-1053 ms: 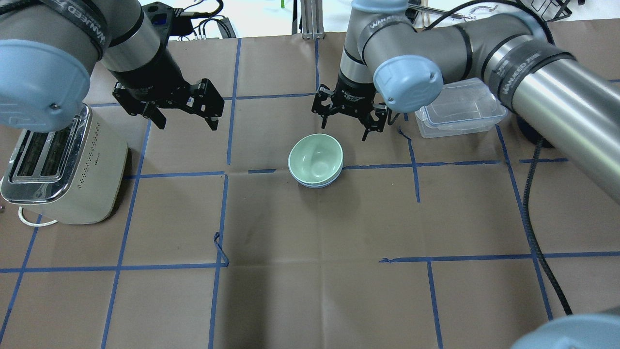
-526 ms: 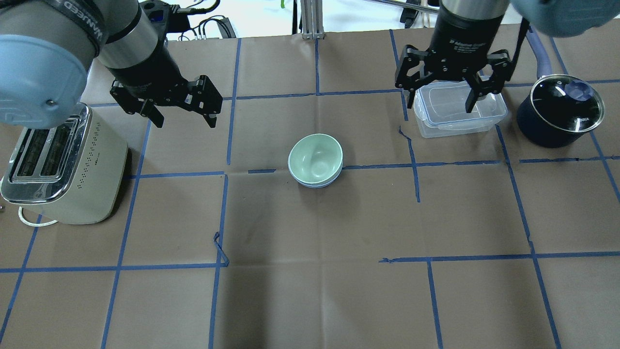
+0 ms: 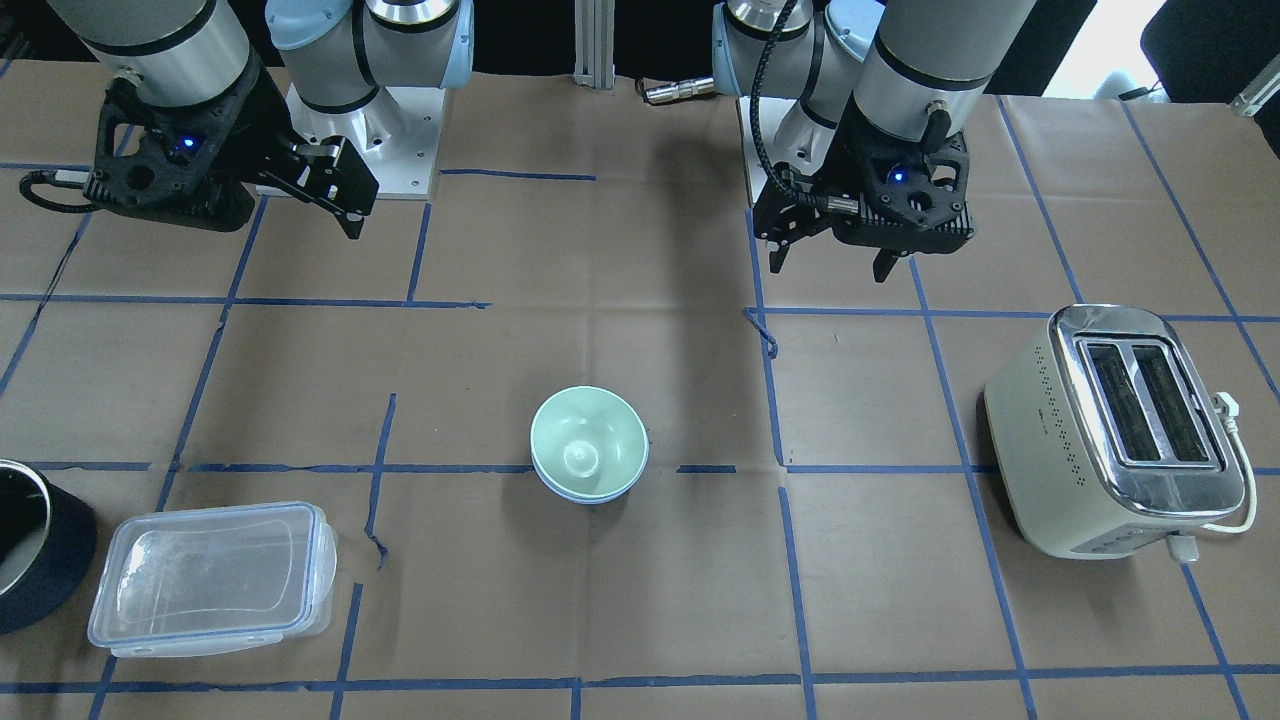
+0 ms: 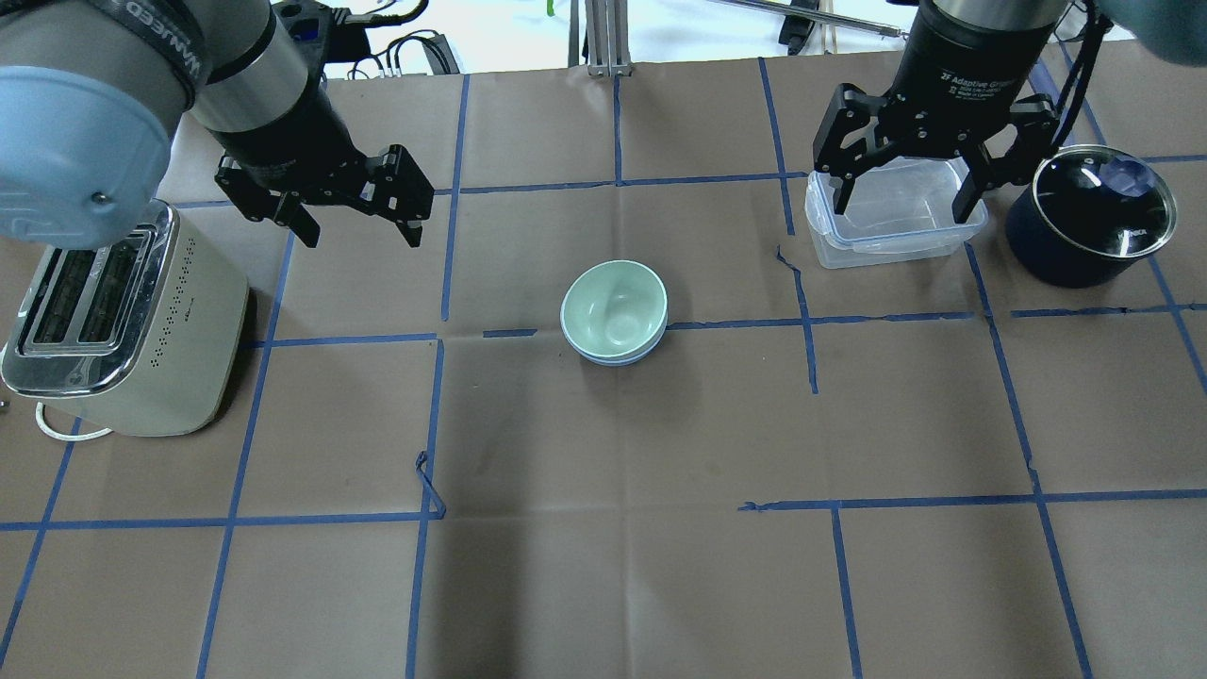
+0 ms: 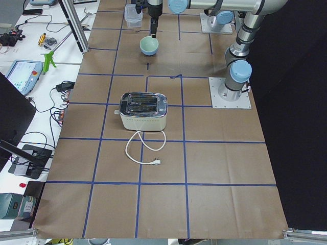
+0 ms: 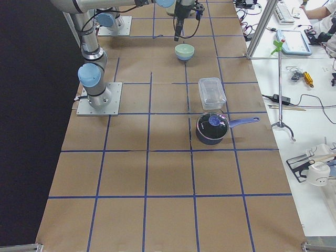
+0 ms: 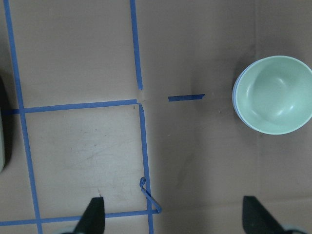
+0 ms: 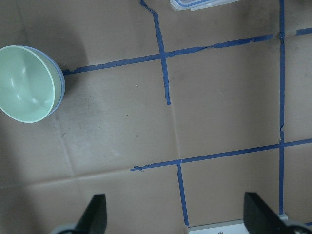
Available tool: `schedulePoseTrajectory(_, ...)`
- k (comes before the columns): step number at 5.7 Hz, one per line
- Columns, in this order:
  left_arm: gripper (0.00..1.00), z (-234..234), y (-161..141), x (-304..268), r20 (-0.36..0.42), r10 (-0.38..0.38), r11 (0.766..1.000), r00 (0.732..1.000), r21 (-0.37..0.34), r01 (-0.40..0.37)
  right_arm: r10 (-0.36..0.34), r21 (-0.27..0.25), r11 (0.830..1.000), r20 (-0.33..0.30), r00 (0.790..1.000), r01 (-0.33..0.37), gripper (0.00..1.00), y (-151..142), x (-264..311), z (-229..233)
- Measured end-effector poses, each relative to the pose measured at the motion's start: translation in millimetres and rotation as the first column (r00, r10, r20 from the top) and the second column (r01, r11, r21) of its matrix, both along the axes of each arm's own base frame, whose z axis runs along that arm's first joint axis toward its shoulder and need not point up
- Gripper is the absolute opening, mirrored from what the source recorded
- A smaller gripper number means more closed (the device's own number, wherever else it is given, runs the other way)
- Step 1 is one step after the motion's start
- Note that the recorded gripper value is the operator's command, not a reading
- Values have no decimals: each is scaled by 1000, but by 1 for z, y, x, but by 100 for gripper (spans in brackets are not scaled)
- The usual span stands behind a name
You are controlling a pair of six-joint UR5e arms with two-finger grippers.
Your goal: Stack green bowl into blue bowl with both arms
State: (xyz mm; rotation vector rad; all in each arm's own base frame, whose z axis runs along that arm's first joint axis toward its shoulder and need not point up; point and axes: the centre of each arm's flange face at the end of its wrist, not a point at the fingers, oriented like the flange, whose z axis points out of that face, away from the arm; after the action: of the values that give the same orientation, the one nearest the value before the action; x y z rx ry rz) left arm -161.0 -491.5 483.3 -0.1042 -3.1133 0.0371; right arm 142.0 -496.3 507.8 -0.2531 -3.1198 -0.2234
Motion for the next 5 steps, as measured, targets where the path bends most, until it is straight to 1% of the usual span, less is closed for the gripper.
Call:
schedulePoseTrajectory(2, 99, 2, 1, 1, 2, 1, 1000, 1000, -3, -1, -13, 9, 1000, 1, 1000, 13, 100, 2, 2, -7)
schedulePoseTrajectory(5, 99, 2, 1, 1, 5, 2, 1000, 1000, -4, -2, -9, 7, 1000, 0, 1000, 9, 100, 1, 1, -9)
